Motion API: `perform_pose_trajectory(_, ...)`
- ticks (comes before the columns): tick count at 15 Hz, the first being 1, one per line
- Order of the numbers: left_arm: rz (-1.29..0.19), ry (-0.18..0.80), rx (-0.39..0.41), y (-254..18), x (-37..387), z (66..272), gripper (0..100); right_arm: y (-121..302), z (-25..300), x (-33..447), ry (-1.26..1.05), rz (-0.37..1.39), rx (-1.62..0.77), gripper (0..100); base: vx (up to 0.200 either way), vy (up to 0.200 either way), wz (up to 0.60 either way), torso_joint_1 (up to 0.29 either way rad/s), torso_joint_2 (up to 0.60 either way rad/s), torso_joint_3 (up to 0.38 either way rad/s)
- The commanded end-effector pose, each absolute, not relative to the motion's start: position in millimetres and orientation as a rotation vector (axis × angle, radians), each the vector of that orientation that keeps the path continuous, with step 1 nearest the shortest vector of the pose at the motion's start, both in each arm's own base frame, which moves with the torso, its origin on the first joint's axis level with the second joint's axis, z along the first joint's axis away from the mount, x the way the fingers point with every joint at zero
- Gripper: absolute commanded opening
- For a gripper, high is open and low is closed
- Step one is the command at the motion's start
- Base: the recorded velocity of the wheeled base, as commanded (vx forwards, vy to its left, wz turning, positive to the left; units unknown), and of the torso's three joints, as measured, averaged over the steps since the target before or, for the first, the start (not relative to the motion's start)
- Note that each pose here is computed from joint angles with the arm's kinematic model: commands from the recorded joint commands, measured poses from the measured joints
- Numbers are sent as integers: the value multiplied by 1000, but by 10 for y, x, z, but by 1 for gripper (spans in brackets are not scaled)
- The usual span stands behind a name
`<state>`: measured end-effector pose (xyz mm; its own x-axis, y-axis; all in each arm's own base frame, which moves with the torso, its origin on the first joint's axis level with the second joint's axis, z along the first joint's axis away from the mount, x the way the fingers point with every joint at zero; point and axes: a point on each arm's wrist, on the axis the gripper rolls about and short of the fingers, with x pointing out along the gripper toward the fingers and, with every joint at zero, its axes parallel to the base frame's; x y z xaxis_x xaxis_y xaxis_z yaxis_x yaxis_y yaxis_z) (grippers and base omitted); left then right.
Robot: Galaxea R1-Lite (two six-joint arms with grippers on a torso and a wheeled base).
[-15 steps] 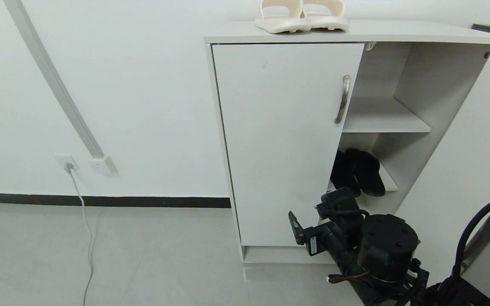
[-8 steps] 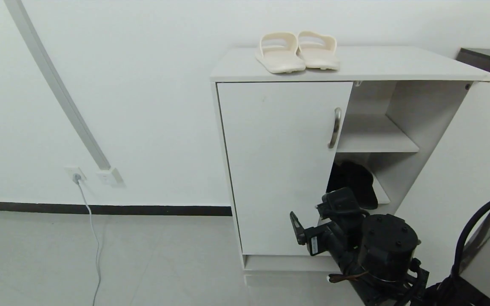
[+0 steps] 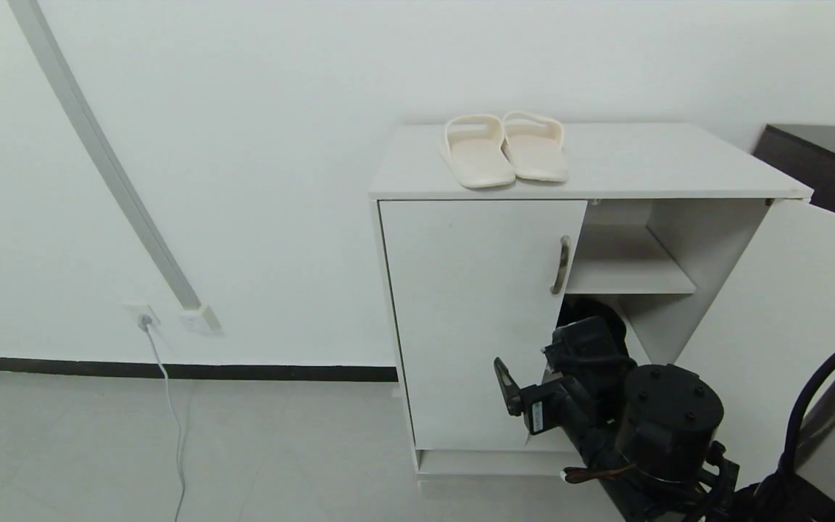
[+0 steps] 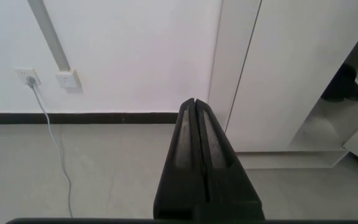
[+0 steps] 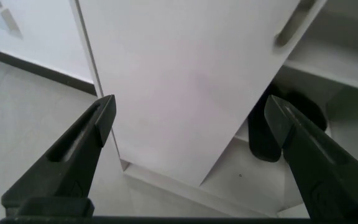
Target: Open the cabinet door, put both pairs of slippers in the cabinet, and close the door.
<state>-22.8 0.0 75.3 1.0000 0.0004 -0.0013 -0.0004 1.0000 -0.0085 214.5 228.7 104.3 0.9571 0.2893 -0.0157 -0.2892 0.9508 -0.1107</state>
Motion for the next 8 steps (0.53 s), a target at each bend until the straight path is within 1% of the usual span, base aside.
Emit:
perform_pose_trajectory(1, 2, 3, -9, 0, -227, 754, 0, 2285, 1064, 2142, -7, 295, -108, 100, 0, 0, 0, 178, -476, -315)
perform_pose_trajectory(8, 2, 3, -9, 0, -227, 754, 0, 2296, 1062, 2170, -7, 293, -107, 100, 0, 0, 0, 200, -507, -318)
